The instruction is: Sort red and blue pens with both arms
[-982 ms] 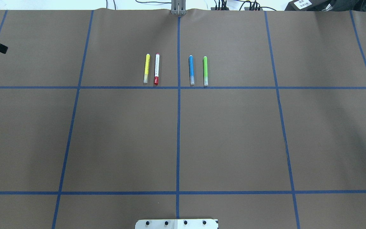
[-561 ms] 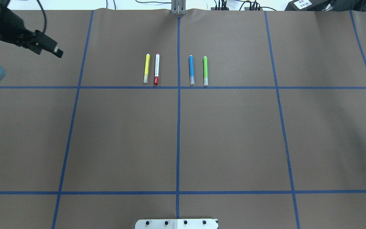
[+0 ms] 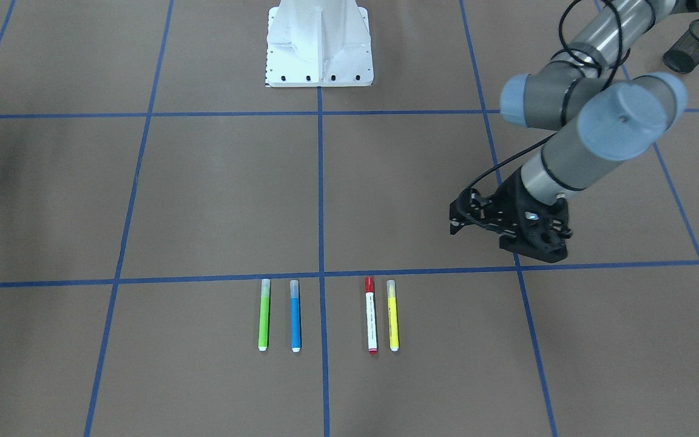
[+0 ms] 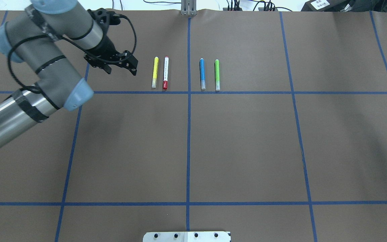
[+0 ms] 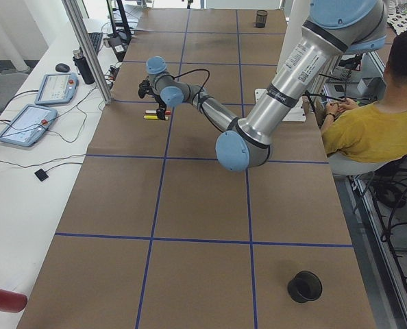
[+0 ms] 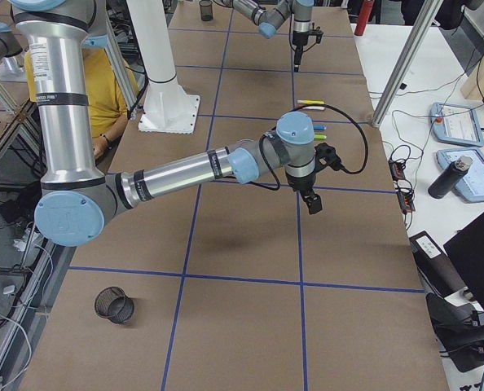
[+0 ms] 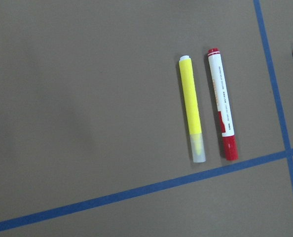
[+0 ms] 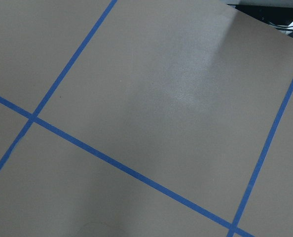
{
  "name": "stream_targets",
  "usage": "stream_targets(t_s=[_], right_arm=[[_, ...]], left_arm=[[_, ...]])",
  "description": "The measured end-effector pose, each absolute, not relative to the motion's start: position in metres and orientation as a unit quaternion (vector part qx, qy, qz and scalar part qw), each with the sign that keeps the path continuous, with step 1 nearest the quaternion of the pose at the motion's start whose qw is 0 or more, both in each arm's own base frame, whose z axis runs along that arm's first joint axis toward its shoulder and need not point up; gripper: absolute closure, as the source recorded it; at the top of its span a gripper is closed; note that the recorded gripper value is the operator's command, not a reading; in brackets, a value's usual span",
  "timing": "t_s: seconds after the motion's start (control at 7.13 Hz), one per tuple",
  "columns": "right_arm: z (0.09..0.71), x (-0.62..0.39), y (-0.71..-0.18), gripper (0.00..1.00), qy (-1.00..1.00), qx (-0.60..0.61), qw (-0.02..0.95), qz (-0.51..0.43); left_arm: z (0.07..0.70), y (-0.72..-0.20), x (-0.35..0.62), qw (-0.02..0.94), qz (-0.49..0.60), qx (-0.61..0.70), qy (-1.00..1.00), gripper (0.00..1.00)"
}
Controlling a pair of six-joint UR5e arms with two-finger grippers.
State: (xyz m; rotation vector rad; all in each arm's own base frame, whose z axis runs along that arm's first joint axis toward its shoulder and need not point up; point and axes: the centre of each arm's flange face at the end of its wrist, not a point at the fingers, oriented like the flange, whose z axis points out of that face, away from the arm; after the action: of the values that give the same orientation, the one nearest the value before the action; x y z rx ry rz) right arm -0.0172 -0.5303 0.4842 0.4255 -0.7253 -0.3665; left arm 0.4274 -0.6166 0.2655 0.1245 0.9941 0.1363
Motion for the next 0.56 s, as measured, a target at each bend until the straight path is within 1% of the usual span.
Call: stream_targets(t_s=[0.28, 0.56], right_arm=[[0.485, -0.017, -0.530, 0.00, -0.350, 0.205, 0.897, -0.177], [0.485, -0.017, -0.531, 0.00, -0.350, 0.204, 0.897, -0.177]], left_arm=[[0.232, -0.632, 0.492, 0.887, 0.048, 0.056, 0.456, 0.00], [0.227, -0.642, 0.531, 0.895, 0.044, 0.052, 0.442, 0.01]])
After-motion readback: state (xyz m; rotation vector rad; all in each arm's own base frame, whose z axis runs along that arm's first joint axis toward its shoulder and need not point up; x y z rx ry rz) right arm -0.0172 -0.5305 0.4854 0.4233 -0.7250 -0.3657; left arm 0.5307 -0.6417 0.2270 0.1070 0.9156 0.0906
